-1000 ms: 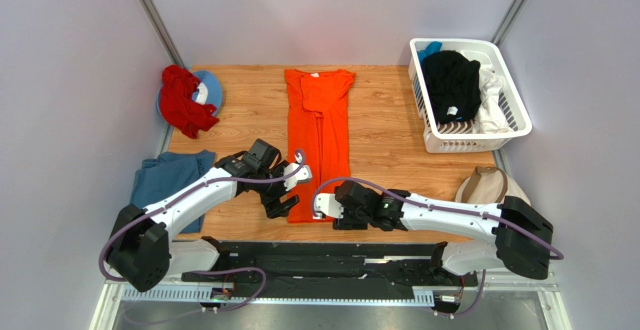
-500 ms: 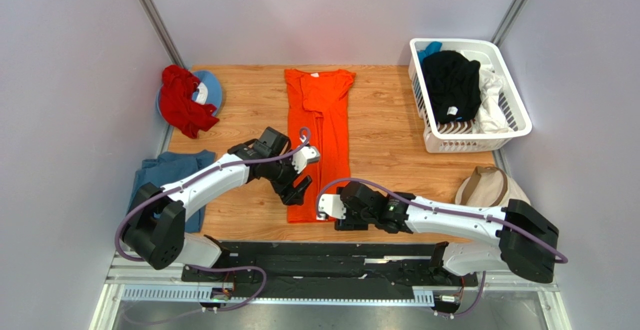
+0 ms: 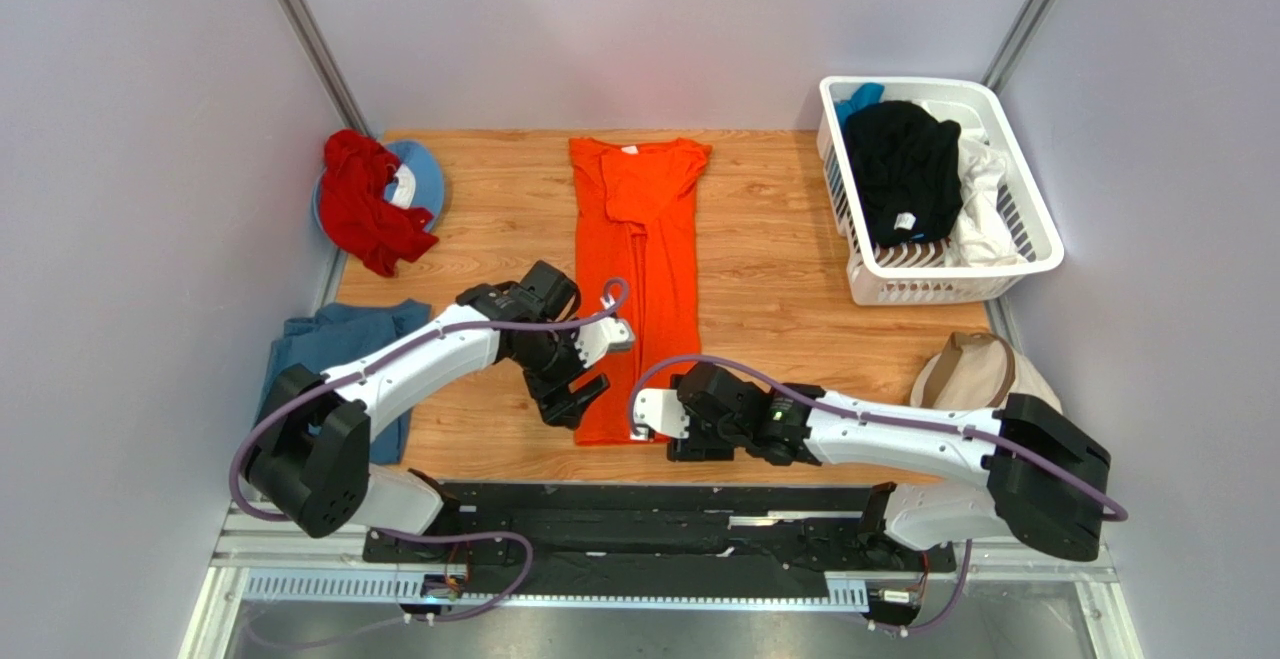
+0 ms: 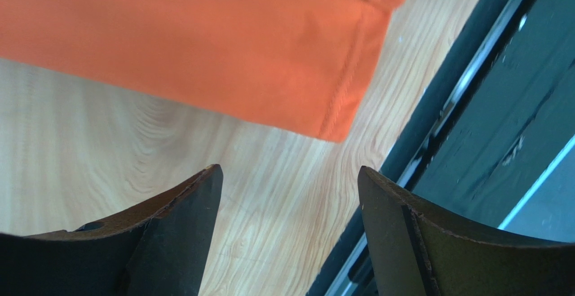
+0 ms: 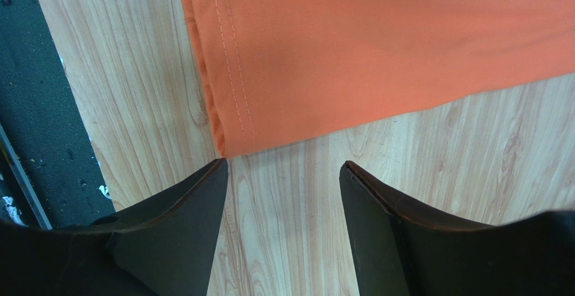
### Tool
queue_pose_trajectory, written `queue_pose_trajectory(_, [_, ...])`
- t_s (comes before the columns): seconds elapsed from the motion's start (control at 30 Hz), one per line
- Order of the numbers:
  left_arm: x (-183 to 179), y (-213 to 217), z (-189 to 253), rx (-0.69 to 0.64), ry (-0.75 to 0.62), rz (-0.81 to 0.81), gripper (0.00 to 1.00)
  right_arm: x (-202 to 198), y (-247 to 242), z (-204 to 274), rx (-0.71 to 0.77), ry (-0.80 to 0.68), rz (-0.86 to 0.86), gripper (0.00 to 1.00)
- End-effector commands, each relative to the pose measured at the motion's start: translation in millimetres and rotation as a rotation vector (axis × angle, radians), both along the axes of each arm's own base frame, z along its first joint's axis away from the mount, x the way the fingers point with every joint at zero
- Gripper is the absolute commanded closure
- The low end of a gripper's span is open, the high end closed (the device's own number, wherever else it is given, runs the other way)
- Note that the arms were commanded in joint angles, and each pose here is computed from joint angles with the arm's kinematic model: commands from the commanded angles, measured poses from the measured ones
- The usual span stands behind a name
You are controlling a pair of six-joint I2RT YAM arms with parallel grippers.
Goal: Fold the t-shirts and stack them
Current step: Fold the tshirt
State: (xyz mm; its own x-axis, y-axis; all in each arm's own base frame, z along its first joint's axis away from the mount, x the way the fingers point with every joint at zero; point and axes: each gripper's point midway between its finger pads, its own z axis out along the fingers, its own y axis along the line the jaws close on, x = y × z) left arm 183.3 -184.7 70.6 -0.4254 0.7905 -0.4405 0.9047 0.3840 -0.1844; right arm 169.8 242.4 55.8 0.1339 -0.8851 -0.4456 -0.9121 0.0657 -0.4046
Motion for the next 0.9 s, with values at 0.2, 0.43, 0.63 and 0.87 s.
queue_pose_trajectory(0.2, [-30.6,17.3,-32.0,0.066,0.085,-0.199,0.19,7.9,16.4,12.0,0.063,-0.032,0.007,0.34])
queue_pose_trajectory(0.43, [-21.9,-0.5,-33.4,0.046,0.002,-0.238,0.19,9.2,19.2,7.9,0.051,-0.029,0.013,0.33])
queue_pose_trajectory(0.63, [-31.0,-10.7,-46.5,0.077,-0.004,-0.292,0.2,9.7,17.5,8.3,0.052,-0.042,0.019,0.33])
queue_pose_trajectory(0.87, [-27.3,-16.1,-57.8,0.115,-0.011,-0.293,0.21,6.1,16.2,8.3,0.053,-0.028,0.028,0.34])
